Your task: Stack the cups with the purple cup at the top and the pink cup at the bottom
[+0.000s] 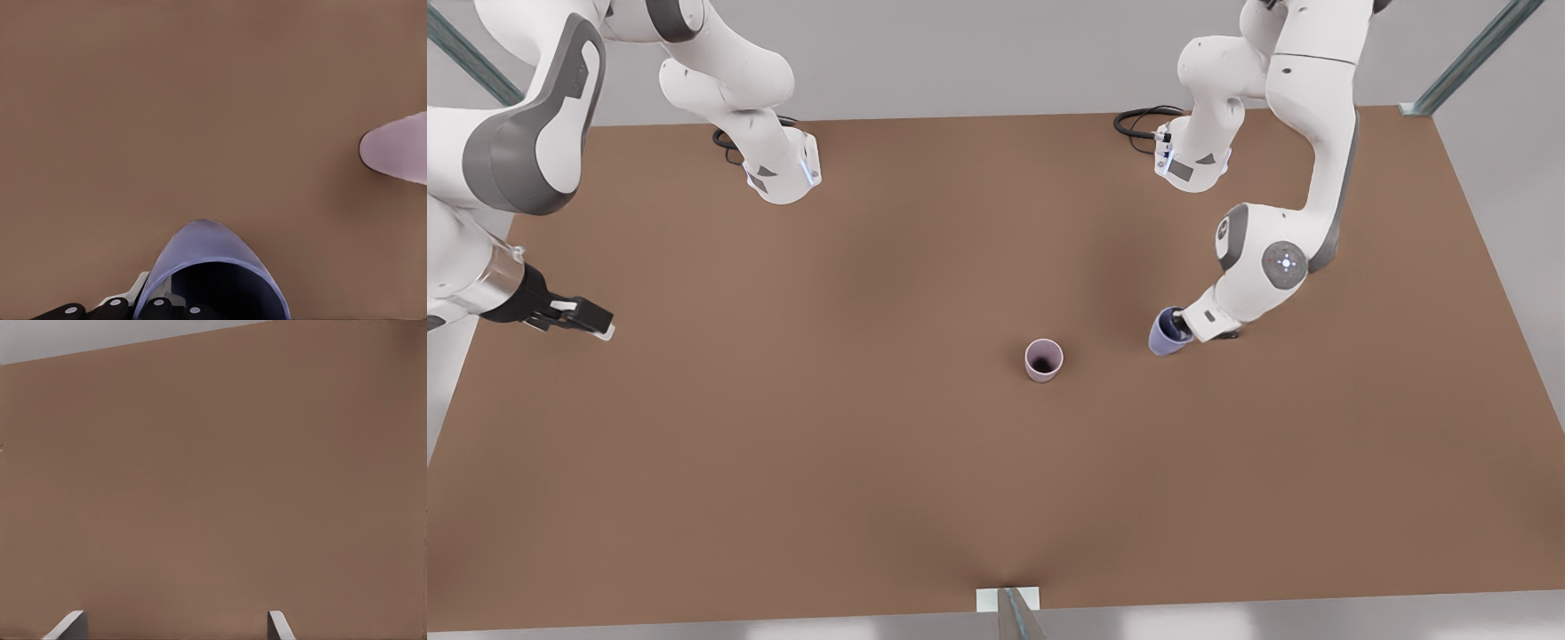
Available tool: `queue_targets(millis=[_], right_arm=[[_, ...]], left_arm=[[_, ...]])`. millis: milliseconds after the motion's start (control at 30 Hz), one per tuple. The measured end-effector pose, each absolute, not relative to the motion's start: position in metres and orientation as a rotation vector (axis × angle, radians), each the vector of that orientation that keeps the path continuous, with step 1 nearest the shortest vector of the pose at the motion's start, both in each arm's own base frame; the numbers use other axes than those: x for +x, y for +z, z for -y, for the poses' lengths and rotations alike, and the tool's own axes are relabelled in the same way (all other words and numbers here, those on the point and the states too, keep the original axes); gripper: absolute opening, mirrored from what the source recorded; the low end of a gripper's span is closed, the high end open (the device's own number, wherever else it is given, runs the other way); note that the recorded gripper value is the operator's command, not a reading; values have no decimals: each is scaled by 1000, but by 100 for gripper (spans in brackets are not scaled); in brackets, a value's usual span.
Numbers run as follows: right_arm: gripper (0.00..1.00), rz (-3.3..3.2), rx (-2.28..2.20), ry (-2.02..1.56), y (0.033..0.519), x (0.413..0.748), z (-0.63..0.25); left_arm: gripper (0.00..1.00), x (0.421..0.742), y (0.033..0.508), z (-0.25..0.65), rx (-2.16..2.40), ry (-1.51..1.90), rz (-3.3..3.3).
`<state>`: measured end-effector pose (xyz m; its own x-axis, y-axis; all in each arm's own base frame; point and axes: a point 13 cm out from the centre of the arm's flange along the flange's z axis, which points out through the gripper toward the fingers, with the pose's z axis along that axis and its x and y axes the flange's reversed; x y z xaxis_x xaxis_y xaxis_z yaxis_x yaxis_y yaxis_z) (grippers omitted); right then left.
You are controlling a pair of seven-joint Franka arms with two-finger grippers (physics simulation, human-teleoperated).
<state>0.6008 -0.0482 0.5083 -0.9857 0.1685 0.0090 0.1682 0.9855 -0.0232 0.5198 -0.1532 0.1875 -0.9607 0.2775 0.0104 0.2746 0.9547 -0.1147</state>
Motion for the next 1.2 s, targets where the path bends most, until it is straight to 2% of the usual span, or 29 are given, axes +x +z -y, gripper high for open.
queue_targets(millis=[167, 300, 467, 633, 1133, 1200], right_arm=[[100, 3125, -200, 41, 508, 601, 50], [100, 3129, -158, 41, 508, 602, 50], [100, 3133, -119, 40, 509, 602, 51], [100, 3135, -87, 35, 509, 603, 50], [100, 3138, -32, 34, 509, 603, 50], [100, 3138, -27, 34, 509, 603, 50]], left_arm=[[21, 531, 232, 251, -526, 237, 3090], [21, 541, 245, 322, -516, 289, 3096], [21, 559, 248, 354, -380, 329, 3110], [21, 547, 236, 380, -285, 321, 3088], [21, 539, 188, 379, 2, 270, 3021], [27, 539, 185, 379, 25, 268, 3015]])
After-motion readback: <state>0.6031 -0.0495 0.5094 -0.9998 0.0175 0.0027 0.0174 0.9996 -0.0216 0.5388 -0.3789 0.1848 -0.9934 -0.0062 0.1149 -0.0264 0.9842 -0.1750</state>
